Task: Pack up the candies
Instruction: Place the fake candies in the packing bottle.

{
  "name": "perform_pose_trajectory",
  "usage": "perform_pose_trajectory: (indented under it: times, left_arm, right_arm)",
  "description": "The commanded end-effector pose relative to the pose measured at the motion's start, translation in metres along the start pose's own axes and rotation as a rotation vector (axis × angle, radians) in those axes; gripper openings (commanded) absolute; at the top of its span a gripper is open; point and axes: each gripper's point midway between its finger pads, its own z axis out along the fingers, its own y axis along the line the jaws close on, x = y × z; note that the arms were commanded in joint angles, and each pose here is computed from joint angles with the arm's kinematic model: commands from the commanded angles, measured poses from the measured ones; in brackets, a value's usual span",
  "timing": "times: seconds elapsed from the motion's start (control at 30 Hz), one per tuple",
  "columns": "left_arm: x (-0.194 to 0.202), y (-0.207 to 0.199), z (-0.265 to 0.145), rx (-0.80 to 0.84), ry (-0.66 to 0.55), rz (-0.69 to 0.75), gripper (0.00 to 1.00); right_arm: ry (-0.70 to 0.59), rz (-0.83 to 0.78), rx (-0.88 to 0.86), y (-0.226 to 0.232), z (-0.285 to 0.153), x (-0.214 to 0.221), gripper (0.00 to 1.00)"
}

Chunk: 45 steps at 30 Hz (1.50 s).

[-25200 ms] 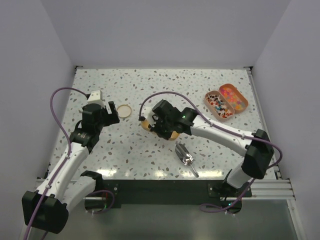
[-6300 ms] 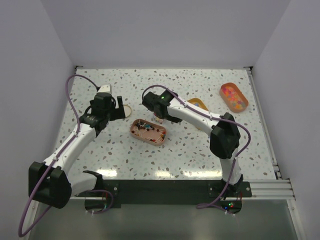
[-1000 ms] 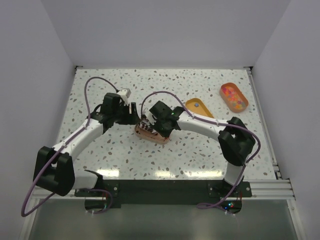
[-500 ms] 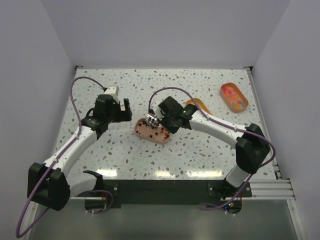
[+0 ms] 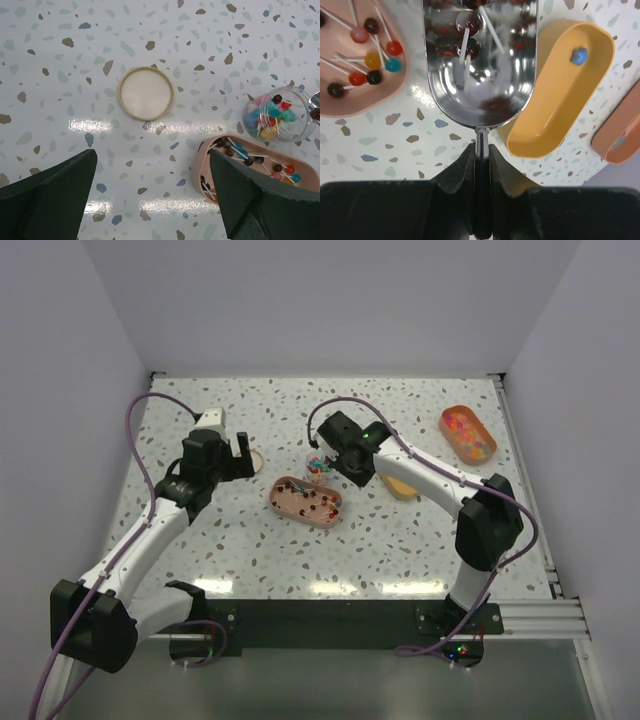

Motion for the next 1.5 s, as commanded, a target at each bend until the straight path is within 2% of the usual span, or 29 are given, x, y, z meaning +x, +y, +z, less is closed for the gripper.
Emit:
perform_pose_trajectory:
  times: [0.0,0.63,0.93,1.13,1.3,1.47]
  left_arm:
    - [-0.009,0.004,0.001,-0.017,-0.036,-0.009,1.0]
    - [-0.01,0.005,0.0,-0.012,-0.036,-0.011,1.0]
    - [-0.009,0.005,0.001,-0.008,-0.031,-0.01,1.0]
    - [-0.008,0.004,0.001,-0.001,-0.028,-0.003,1.0]
    - [-0.01,0.006,0.001,-0.009,-0.033,-0.009,1.0]
    - [-0.014,0.013,-0.003,-0.047,-0.055,-0.037,1.0]
  right_arm:
    - [0.091,-0.054,0.08,-0.015,-0.009,0.012,0.0]
    - [0.207,-0.195,0.224,-0.016,-0.014,0.005,0.0]
    - [0.185,-0.186,0.298,-0.024,-0.031,-0.007,0.0]
    - [0.038,-0.058,0.19,-0.01,-0.042,-0.009,0.0]
    - [-0.156,-0.017,-0.075,0.038,-0.051,-0.007,0.0]
    - [-0.299,-0.055,-0.265,0.097,-0.052,-0.003,0.0]
